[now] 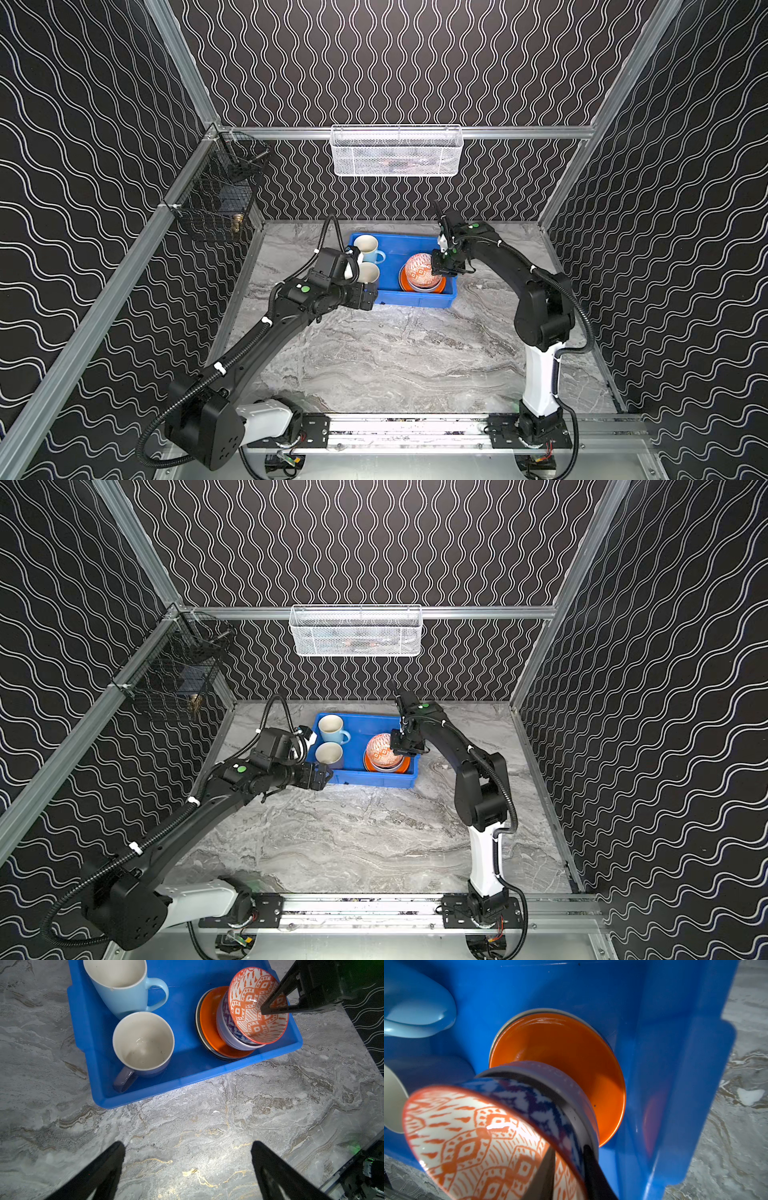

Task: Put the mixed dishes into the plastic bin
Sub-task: 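Lower the patterned bowl into the lavender bowl and open the right gripper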

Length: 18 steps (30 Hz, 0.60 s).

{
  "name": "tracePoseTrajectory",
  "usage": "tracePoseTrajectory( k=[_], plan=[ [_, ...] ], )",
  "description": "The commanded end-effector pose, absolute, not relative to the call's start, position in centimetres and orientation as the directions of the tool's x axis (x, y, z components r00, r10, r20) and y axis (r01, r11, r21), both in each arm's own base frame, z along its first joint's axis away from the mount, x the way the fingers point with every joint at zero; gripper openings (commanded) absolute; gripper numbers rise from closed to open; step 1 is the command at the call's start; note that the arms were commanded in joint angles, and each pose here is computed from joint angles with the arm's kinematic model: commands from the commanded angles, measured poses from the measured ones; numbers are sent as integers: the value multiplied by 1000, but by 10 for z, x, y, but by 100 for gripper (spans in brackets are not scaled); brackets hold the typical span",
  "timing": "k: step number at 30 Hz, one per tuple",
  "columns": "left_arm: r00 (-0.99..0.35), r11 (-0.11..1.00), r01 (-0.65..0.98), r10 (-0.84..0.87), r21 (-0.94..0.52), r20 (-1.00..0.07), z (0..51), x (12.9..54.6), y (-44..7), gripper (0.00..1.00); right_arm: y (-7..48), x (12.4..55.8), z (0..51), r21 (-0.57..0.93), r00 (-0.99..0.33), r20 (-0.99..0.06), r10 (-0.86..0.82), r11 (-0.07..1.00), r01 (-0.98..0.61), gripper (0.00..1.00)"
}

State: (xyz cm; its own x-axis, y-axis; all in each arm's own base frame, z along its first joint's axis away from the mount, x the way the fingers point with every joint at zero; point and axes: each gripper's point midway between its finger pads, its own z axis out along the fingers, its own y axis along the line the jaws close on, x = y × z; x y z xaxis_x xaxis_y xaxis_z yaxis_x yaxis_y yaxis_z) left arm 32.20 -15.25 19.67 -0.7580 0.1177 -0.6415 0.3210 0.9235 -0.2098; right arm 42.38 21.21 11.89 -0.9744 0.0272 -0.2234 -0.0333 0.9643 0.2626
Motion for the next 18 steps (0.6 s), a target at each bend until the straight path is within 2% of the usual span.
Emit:
tracePoseTrajectory(
  k=[1,8,13,18],
  plan=[
    [-736,913,350,130,-209,-665,202,328,-157,99,207,423,132,247,-969,-246,20,968,-43,30],
    [-737,909,354,127,-220,-663,200,329,-158,99,207,422,139,249,-967,-254,17,967,-49,36],
    [-735,912,349,125,-213,-667,201,327,-155,99,200,415,138,226,-972,-235,24,974,-31,36],
    [-736,916,342,124,-208,-665,201,324,-152,99,193,407,138,214,-967,-251,40,977,-15,31]
  ],
)
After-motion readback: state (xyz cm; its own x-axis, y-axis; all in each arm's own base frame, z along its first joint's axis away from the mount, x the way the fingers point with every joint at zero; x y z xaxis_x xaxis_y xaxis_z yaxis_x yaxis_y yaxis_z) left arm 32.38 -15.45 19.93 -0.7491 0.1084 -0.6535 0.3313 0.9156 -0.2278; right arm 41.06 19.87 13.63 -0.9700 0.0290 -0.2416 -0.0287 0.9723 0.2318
